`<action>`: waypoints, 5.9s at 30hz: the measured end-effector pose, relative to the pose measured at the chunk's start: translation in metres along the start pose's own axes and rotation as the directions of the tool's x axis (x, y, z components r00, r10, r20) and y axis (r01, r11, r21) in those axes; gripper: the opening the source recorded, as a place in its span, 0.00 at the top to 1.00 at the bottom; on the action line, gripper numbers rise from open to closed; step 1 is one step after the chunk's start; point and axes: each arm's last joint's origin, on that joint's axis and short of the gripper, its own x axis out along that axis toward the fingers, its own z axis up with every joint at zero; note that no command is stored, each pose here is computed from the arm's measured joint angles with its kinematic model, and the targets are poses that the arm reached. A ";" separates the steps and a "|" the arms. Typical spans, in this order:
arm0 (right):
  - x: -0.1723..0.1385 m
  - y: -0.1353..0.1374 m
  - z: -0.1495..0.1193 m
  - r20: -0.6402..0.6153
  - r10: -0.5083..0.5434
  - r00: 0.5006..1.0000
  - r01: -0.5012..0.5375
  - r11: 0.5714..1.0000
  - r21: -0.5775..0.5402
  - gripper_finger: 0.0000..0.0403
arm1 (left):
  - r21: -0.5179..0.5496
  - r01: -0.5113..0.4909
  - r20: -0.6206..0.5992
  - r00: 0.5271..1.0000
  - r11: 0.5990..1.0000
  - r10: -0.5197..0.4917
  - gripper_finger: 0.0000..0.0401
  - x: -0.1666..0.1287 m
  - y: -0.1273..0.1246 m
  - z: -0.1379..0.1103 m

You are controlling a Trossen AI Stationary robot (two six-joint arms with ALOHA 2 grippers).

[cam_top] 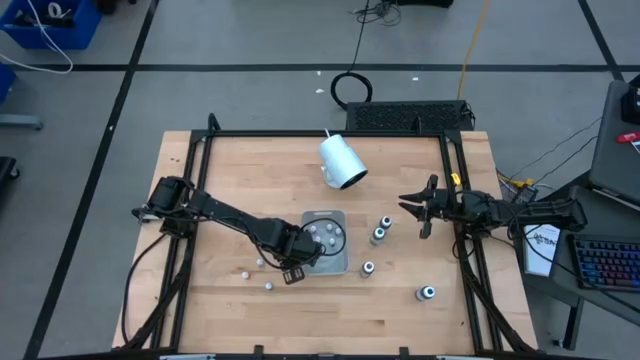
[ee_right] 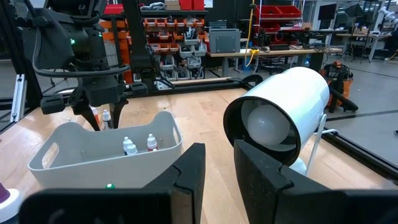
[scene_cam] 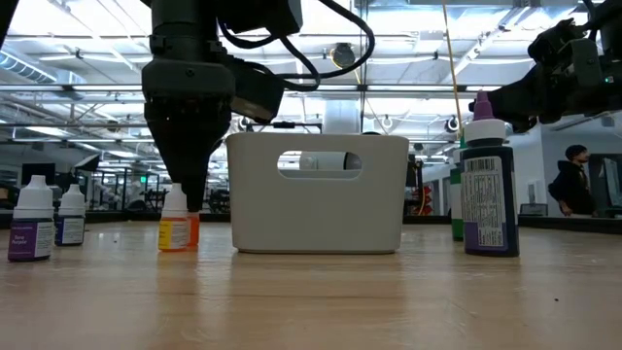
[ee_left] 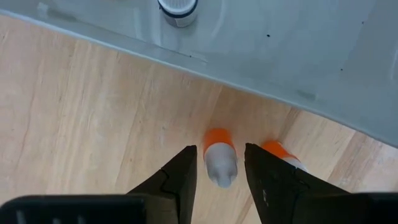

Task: Pick & Place food coloring
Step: Put the top small orange food coloring bottle into the gray bin

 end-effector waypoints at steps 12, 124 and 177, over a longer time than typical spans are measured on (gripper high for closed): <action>0.000 0.000 0.000 0.000 0.000 1.000 0.000 1.000 0.000 0.81 | -0.024 -0.010 -0.030 0.999 1.000 0.009 0.66 0.000 0.001 -0.003; 0.000 0.000 0.000 0.003 0.001 1.000 -0.001 1.000 0.001 0.81 | 0.208 -0.051 0.180 0.984 0.977 0.013 0.47 0.001 0.020 0.006; 0.000 0.000 0.000 0.003 0.000 1.000 0.000 1.000 0.000 0.81 | 0.232 -0.027 0.188 0.982 0.972 -0.018 0.67 0.007 0.020 0.005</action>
